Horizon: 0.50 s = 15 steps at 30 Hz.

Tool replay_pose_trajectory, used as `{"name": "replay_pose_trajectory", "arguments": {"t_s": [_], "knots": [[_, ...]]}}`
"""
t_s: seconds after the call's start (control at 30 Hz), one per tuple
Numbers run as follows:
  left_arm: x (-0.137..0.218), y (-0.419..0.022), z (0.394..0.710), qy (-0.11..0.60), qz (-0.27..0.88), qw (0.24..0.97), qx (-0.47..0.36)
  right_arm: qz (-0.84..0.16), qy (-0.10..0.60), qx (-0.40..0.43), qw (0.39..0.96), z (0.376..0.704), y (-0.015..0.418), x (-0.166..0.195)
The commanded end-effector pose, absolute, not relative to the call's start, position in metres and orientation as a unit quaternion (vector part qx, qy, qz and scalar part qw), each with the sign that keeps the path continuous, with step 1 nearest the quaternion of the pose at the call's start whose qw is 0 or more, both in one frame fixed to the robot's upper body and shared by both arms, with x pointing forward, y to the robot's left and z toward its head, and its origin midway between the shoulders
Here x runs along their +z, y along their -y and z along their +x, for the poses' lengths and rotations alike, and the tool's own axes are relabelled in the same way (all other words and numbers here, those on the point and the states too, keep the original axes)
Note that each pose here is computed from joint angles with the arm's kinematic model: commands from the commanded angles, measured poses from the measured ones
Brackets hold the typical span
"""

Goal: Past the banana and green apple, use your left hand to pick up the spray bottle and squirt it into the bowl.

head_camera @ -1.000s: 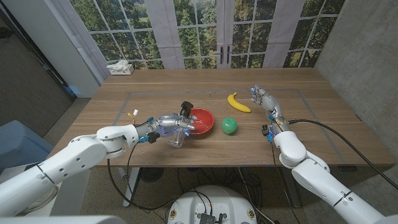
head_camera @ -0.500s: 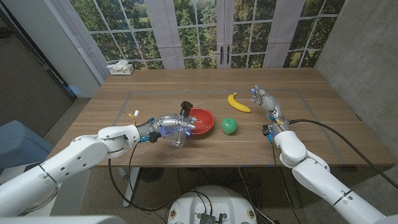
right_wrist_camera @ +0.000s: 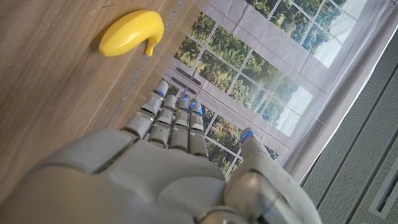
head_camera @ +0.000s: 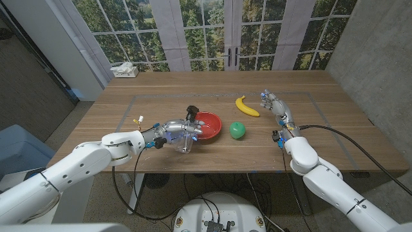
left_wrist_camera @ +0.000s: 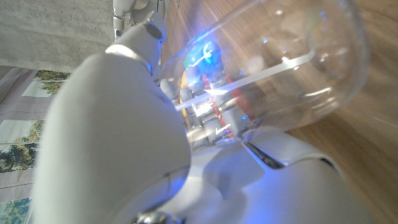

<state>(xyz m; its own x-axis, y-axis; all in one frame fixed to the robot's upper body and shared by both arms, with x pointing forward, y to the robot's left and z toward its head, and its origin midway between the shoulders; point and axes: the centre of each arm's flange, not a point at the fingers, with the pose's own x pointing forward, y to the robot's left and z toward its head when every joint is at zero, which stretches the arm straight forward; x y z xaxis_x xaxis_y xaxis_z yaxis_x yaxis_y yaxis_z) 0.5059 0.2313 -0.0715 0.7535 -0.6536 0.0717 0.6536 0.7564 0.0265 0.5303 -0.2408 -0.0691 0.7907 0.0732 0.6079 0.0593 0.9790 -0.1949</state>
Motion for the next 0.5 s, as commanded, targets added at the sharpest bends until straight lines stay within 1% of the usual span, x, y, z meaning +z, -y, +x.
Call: {"name": "replay_pose_trajectory", "arguments": {"t_s": [0.03, 0.5], "knots": [[-0.0708, -0.2305, 0.5072, 0.041, -0.002, 0.936, -0.351, -0.102, 0.330, 0.001, 0.938, 0.5273, 0.2413, -0.0688], [-0.0659, -0.2285, 0.5127, 0.047, 0.007, 0.935, -0.352, -0.096, 0.331, -0.005, 0.939, 0.5263, 0.2433, -0.0707]]}}
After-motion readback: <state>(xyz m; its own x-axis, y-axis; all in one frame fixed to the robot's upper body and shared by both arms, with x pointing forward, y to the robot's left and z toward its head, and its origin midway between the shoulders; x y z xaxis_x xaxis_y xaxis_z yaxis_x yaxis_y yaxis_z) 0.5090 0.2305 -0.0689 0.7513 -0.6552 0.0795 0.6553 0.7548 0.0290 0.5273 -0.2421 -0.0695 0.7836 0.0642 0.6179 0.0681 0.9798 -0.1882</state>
